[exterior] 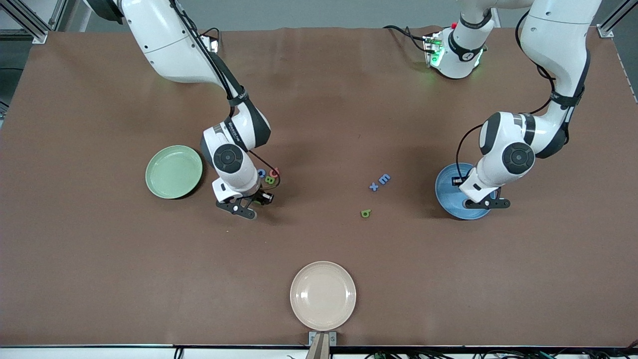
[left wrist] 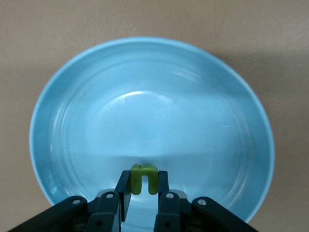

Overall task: Sort upper and lower case letters into plates
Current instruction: 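Drop the n on the blue plate while the right gripper drops N on green, then reach the green b with the left gripper while the right gripper reaches the blue C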

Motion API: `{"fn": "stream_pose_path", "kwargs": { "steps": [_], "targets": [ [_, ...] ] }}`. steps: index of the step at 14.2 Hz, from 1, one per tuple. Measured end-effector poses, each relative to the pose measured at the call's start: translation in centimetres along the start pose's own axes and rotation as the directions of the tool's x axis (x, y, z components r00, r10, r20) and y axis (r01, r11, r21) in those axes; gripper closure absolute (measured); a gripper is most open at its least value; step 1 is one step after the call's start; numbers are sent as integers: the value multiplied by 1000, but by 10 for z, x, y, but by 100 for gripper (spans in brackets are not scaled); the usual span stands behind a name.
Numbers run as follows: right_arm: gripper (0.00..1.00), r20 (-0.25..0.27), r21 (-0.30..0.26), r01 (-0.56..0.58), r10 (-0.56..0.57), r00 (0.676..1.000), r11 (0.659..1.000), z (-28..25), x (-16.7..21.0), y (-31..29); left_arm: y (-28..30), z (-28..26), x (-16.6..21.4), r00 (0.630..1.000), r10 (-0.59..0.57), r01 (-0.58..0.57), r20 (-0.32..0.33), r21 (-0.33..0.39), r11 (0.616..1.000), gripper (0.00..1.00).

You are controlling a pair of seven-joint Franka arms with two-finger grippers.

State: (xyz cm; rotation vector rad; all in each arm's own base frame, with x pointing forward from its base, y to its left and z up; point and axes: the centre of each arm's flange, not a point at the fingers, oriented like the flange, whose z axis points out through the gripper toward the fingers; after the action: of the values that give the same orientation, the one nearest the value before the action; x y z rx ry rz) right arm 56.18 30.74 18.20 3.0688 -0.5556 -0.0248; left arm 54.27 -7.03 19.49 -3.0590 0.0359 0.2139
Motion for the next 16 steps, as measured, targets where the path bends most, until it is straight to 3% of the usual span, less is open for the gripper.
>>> {"fn": "stream_pose_path", "kwargs": {
  "steps": [5,9,12,13,16],
  "targets": [
    [65,55,-28,71,-69,996,997,-67,53,68,2,6,0,1000,6,-6,4,-1,1000,71],
    [65,78,-13,136,-135,988,991,-97,60,154,5,-17,11,999,10,-11,-33,-4,1000,35],
    [65,88,-1,169,-169,982,986,-90,48,208,29,-56,22,1000,20,-20,-16,-4,1000,6],
    [65,88,2,178,-177,980,984,-82,44,224,44,-71,25,1000,-1,1,-21,-9,1000,0],
    [65,89,9,191,-191,978,981,-47,33,275,108,-100,28,991,-121,119,-55,-50,992,0]
  ]
}}
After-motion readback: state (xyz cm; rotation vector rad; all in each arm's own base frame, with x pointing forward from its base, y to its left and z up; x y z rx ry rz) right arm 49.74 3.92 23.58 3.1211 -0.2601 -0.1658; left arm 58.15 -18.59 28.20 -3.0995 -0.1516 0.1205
